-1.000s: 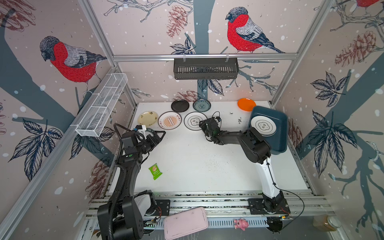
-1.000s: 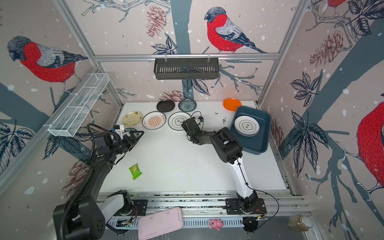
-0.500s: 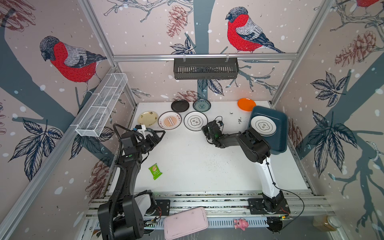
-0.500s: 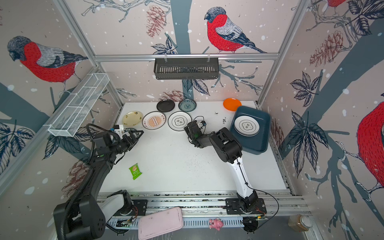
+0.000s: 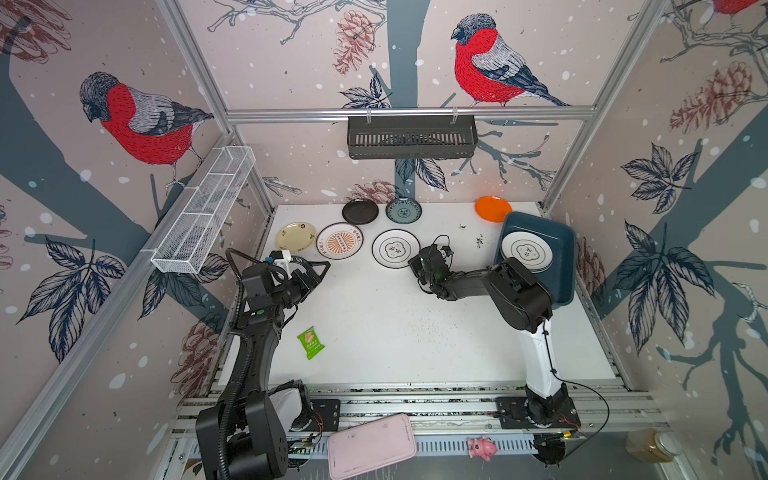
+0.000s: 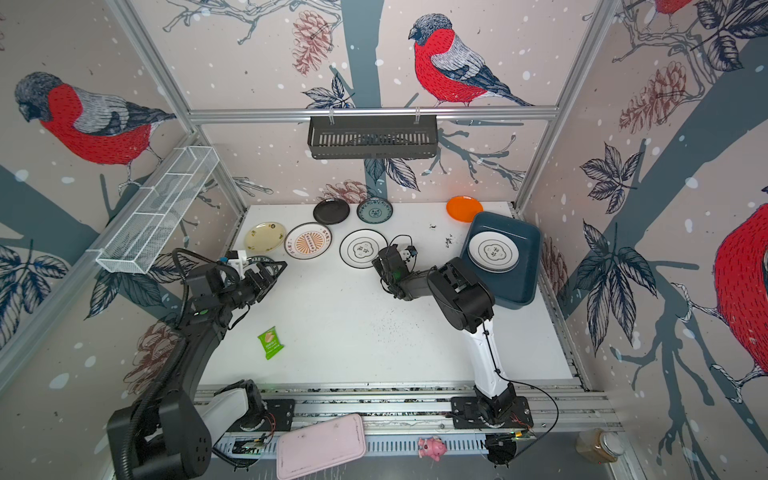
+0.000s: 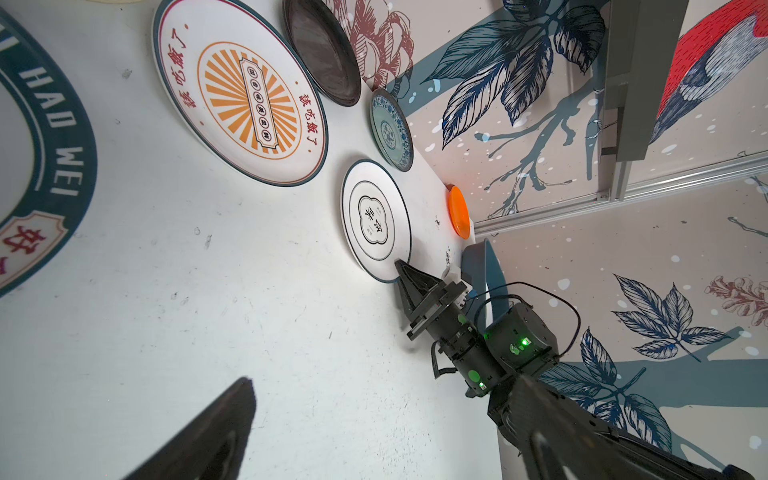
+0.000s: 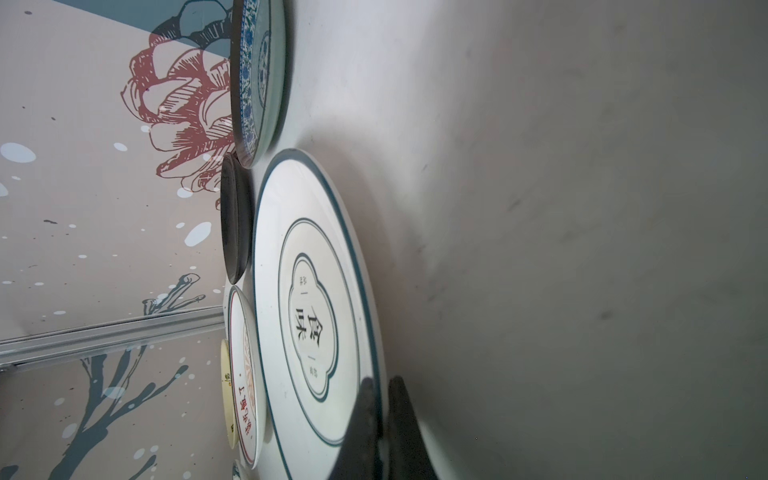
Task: Place the plates into the plastic bin on the countertop
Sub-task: 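Close the right gripper on the white plate's rim and lift it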
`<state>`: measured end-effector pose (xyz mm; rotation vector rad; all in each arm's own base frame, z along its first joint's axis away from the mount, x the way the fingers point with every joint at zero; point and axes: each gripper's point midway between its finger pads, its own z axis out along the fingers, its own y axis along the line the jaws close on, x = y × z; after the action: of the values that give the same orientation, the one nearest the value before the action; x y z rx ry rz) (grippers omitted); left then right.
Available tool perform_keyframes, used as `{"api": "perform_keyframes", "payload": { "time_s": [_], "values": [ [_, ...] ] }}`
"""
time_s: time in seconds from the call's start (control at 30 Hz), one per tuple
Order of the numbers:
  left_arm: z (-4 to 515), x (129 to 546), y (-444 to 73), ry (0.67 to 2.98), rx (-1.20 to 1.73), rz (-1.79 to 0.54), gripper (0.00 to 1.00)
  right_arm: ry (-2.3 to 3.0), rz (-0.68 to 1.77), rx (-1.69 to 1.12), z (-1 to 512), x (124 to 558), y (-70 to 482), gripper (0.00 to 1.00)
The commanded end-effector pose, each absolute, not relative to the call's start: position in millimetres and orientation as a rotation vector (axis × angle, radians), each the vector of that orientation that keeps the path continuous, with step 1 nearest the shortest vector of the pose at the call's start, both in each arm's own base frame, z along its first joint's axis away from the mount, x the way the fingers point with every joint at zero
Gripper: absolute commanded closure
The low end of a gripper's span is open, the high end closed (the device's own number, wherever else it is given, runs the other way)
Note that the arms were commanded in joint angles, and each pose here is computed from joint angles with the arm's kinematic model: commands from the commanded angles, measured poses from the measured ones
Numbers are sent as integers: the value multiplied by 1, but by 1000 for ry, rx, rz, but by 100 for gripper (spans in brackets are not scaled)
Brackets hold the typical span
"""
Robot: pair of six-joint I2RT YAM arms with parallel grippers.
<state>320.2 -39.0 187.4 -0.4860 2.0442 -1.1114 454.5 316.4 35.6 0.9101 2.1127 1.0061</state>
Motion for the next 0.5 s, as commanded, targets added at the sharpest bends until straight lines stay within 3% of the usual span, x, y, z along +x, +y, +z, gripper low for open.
{"api": "perform_keyframes", "payload": {
  "time_s": [0.0, 0.47],
  "values": [
    [199, 323, -40, 1999, -427, -1119, 4, 2100, 935, 867, 50, 450, 309, 98],
    [199, 318, -64, 2031, -322, -1142, 4, 1980, 911, 784, 134, 428, 277, 98]
  ]
}}
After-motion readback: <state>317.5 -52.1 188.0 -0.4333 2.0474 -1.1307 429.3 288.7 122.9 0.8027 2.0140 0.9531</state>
